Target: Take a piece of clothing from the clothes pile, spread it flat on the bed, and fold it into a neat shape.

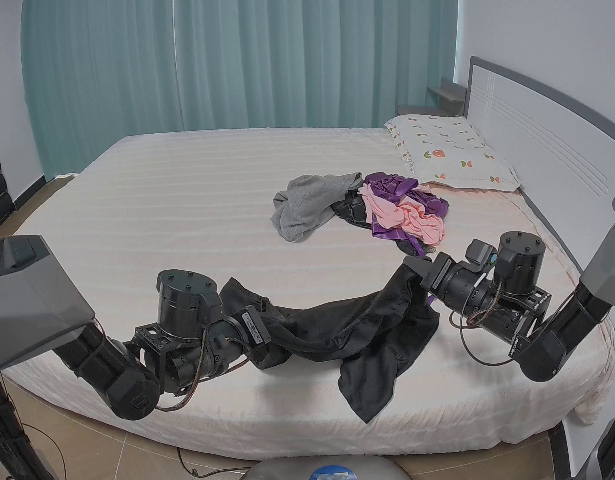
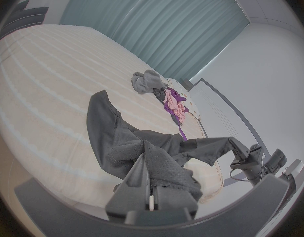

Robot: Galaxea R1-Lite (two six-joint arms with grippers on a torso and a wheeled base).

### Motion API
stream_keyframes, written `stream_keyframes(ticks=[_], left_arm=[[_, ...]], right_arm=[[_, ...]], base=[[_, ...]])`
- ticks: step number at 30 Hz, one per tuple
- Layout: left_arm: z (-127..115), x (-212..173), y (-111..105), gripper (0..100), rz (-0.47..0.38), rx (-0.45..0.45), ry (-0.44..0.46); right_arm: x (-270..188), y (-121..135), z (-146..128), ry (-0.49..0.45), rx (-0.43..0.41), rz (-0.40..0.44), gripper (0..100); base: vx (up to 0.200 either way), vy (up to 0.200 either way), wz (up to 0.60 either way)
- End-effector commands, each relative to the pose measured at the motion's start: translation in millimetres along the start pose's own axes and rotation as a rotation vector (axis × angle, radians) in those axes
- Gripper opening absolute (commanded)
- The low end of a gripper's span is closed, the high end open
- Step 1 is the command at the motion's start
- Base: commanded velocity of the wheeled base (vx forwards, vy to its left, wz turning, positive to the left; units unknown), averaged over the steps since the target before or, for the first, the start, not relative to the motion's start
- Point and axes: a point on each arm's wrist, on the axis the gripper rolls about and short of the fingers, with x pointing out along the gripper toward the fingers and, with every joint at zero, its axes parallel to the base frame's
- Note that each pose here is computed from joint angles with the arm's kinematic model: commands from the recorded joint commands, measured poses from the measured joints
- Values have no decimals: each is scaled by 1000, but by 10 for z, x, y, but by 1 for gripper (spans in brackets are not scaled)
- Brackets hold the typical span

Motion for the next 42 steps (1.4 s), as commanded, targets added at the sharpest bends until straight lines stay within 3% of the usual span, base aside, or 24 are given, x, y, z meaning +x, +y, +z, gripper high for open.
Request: stream_keyframes(ticks=[1,6,19,34,42], left_arm=[[30,-28,-24,0,5,-3,-29],[67,-42,-14,0,16,-14,-50],[130,-121,-64,0,-10,-49,-63],[164,-208,-92,0,-23,-46,-74],[161,-253,-85,0,-22,-44,-74]], right_arm=[[-105,-71,43,-10,4,-23,0],[-118,-140,3,5,49,-49,0],[-113,-123,-20,-5,44,-62,0],[-119,-61,-58,-42,-54,-98,0],[-142,-32,-21,-86,-77,-68,0]], base=[[0,0,0],[0,40,0],[0,200,0],[0,200,0],[0,200,0]])
